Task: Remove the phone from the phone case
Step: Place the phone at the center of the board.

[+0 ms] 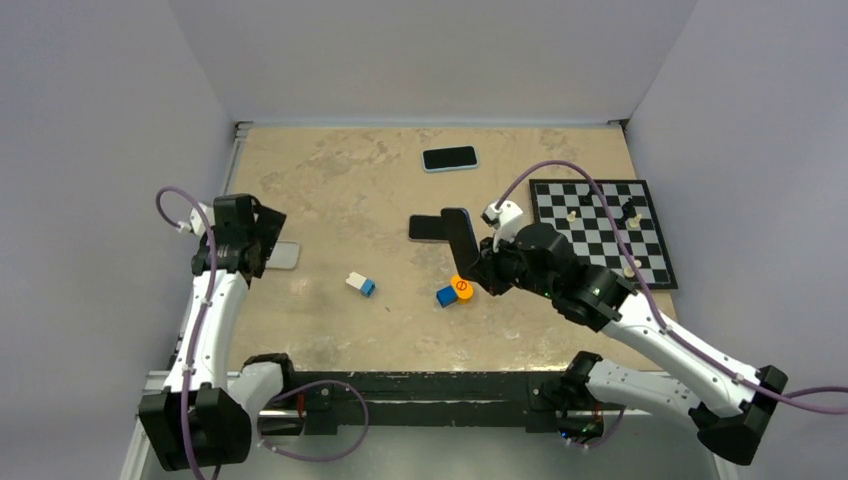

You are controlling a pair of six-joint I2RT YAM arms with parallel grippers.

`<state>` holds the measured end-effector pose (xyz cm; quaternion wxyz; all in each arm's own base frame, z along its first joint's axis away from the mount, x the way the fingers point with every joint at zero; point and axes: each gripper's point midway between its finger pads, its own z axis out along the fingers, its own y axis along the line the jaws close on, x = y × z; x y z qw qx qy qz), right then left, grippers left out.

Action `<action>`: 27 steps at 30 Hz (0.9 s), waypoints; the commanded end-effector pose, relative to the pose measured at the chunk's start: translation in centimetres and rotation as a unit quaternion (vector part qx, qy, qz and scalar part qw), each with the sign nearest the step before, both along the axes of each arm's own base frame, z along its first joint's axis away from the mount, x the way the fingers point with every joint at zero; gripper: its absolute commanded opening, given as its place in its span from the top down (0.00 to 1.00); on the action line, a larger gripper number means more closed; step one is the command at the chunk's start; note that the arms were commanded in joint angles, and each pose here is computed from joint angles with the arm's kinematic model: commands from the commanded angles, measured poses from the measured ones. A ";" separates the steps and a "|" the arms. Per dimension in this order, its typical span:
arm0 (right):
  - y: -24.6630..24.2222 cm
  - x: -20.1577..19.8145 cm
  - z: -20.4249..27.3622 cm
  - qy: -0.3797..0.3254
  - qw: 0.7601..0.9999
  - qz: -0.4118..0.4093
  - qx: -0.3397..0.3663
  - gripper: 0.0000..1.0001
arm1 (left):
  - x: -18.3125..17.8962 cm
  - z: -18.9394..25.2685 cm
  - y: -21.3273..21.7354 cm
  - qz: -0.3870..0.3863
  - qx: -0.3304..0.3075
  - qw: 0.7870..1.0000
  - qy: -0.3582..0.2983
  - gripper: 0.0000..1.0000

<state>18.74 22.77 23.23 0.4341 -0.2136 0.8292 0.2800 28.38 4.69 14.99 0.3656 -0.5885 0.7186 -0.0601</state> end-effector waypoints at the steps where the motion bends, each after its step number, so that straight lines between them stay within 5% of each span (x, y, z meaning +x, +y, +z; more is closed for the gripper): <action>1: -0.6 1.3 -0.1 -0.024 0.997 0.010 -0.076 1.00 | 3.5 7.0 -4.4 -0.243 0.104 0.960 -0.090 0.00; 6: 0.9 1.9 -2.6 0.025 0.994 0.020 -0.105 1.00 | 3.7 9.2 -6.6 -0.333 0.166 0.922 -0.110 0.00; 11: 5.7 -0.6 -3.7 0.143 0.988 0.050 0.017 1.00 | 3.3 8.4 -8.6 -0.384 0.142 0.904 -0.123 0.00; 16: 6.5 -5.5 -5.6 0.250 0.958 0.090 0.107 1.00 | 2.6 9.3 -9.6 -0.400 0.137 0.893 -0.151 0.00; 21: 6.9 -10.9 -7.1 0.364 0.903 0.115 0.196 1.00 | 2.3 10.3 -9.8 -0.399 0.138 0.890 -0.174 0.00; 27: 6.0 -12.2 -8.2 0.400 0.880 0.077 0.244 1.00 | 2.2 10.6 -10.0 -0.401 0.136 0.887 -0.182 0.00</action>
